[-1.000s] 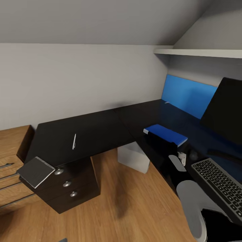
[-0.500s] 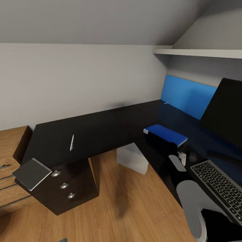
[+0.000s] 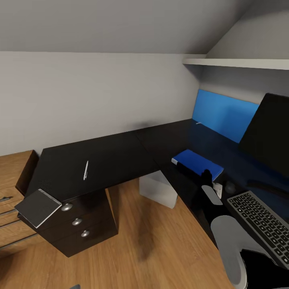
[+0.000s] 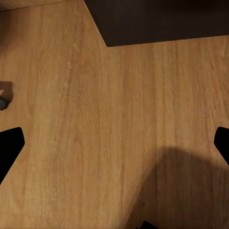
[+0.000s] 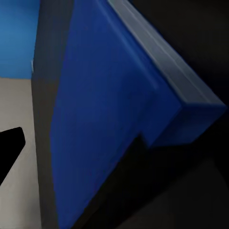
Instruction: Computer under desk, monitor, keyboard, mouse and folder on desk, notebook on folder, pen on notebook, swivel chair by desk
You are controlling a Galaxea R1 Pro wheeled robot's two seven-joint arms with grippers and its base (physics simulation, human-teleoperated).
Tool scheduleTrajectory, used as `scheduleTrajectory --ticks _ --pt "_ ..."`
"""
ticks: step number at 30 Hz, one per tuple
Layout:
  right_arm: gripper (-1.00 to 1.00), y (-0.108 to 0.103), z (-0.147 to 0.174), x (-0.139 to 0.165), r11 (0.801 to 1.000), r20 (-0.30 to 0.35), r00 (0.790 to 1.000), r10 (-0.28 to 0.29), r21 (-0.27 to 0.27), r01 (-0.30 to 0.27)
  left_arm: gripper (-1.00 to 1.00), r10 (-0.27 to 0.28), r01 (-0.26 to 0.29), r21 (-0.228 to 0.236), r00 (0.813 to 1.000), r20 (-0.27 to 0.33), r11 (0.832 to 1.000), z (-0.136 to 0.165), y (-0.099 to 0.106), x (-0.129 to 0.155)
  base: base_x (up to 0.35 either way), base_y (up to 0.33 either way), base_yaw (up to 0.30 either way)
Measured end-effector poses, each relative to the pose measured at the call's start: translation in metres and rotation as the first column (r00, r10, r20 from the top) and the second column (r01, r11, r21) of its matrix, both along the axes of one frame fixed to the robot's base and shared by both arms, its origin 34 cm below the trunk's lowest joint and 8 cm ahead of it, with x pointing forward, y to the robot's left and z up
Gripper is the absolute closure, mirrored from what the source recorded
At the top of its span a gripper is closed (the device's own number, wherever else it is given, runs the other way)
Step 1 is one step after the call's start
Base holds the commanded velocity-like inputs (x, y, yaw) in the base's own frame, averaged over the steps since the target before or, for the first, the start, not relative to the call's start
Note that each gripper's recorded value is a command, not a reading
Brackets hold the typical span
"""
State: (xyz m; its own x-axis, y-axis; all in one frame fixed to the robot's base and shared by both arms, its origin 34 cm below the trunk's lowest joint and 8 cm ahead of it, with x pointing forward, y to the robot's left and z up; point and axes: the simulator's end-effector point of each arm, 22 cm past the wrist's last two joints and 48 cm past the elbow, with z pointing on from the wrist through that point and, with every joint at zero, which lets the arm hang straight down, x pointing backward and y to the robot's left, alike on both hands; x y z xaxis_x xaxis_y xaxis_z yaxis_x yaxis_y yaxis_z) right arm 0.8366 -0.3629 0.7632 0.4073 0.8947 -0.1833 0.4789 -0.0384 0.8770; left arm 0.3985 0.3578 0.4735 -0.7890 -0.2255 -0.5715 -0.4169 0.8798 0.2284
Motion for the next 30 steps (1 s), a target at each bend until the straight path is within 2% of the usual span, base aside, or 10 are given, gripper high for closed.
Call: scheduleTrajectory --ticks 6,13,30 --pt "-1.00 0.0000 0.0000 0.0000 1.000 0.000 1.000 -0.001 0.001 0.001 -1.00 0.000 0.000 0.001 1.000 0.000 1.000 0.0001 0.0006 0.0001 -0.012 0.000 0.000" --pt "-1.00 0.0000 0.0001 0.0003 1.000 0.001 1.000 0.001 -0.001 -0.001 -1.00 0.000 0.000 0.000 1.000 0.000 1.000 -0.0001 0.0005 0.0000 -0.166 0.000 0.000" --pt "-1.00 0.0020 0.0044 0.0011 1.000 0.003 1.000 0.005 -0.002 -0.005 -1.00 0.000 0.000 0.000 1.000 0.001 1.000 0.0035 0.0002 0.0004 -0.007 0.000 0.000"
